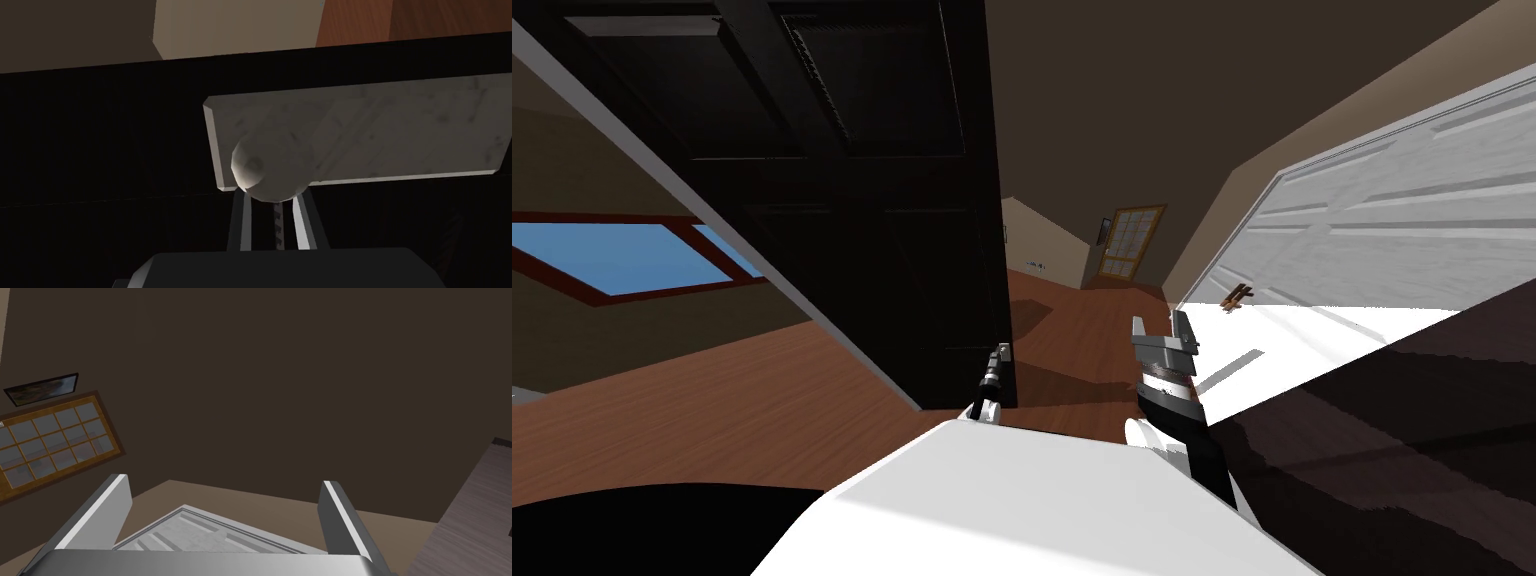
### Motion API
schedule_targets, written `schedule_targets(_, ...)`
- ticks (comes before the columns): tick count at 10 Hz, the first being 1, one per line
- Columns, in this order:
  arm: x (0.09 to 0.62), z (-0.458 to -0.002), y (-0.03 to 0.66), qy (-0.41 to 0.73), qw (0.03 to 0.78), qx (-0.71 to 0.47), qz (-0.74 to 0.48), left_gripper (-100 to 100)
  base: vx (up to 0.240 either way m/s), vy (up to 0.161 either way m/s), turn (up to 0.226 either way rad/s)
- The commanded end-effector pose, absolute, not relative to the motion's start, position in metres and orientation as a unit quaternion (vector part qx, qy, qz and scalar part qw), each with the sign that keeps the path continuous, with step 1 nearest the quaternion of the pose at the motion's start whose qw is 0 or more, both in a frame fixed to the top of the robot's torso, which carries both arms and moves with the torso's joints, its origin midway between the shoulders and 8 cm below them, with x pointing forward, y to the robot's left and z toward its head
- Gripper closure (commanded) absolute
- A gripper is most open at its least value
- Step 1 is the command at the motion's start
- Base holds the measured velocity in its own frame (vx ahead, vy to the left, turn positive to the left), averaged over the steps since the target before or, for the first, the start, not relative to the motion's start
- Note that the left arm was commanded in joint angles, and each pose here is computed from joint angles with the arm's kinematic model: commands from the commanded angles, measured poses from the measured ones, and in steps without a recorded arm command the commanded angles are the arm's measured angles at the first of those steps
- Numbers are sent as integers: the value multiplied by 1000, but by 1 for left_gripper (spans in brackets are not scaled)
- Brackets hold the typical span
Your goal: Push the door open
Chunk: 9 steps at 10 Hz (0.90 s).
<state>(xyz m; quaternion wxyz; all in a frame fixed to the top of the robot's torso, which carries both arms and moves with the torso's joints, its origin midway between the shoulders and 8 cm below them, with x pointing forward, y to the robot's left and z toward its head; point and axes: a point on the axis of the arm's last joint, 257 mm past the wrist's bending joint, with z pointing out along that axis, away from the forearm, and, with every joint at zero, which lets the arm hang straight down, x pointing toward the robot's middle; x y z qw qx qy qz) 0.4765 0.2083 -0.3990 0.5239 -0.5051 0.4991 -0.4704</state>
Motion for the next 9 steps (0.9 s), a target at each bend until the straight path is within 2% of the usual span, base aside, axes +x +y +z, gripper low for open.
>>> schedule_targets(1,483,-391,226,491,539,-503,-463,100,201,-41,66)
schedule_targets(2,484,-391,232,489,544,-505,-459,100,183,-24,100)
schedule_targets(3,479,-396,226,500,541,-499,-457,-100,1,59,149)
schedule_targets(7,475,-394,209,500,537,-497,-463,-100,-143,97,82)
schedule_targets(9,472,-393,183,495,525,-504,-475,-100,-183,1,96)
